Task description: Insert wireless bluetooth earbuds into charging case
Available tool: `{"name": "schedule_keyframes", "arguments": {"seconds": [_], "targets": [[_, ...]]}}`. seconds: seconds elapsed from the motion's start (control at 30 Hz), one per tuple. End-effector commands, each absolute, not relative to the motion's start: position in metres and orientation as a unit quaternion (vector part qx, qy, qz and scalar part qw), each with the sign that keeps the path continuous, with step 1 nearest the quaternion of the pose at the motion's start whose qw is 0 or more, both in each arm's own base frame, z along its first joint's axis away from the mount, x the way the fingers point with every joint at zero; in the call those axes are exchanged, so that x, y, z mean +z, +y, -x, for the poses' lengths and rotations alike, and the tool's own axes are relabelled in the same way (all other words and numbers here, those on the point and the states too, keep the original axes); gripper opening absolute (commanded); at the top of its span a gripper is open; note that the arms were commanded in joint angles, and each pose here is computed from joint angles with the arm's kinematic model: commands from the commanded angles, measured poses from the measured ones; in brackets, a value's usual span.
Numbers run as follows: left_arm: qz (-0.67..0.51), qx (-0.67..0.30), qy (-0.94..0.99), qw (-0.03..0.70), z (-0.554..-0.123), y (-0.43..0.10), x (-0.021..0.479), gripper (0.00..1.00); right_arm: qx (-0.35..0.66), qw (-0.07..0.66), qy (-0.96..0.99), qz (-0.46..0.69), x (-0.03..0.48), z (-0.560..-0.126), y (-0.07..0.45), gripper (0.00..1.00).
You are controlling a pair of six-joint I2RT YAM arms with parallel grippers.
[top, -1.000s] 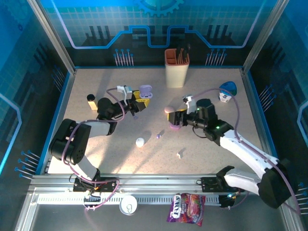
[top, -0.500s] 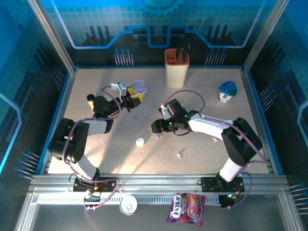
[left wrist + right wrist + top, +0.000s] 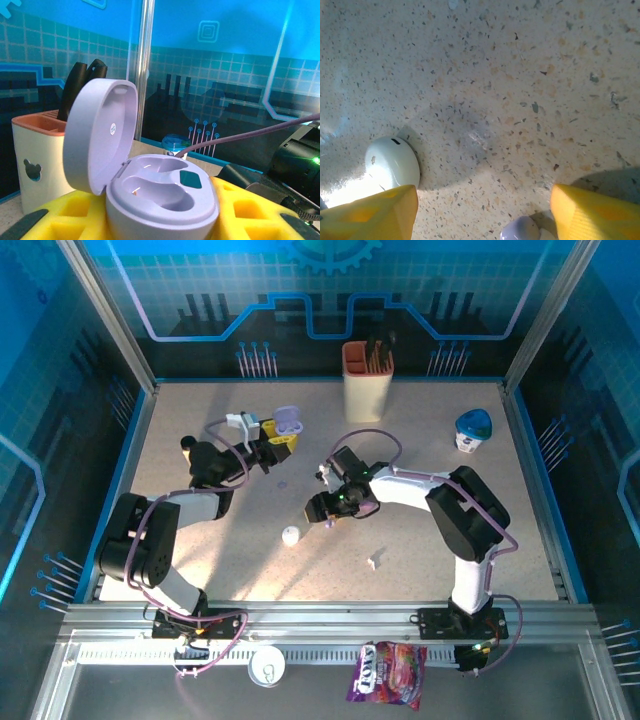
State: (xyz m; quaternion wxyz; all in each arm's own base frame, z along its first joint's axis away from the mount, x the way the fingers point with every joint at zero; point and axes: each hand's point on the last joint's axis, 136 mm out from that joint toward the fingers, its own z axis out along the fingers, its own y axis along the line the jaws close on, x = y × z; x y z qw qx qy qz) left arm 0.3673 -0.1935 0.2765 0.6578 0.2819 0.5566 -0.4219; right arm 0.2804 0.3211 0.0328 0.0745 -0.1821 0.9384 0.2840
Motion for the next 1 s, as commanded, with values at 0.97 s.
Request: {"name": "schedule_keyframes", "arguments": {"seconds": [0.97], "targets": [[-0.291,-0.424,0.543,0.664,-0.362,-0.191,0.285,0.28,0.306,0.046,0.936,0.166,0.039,-0.227,0.316,0.69]]}}
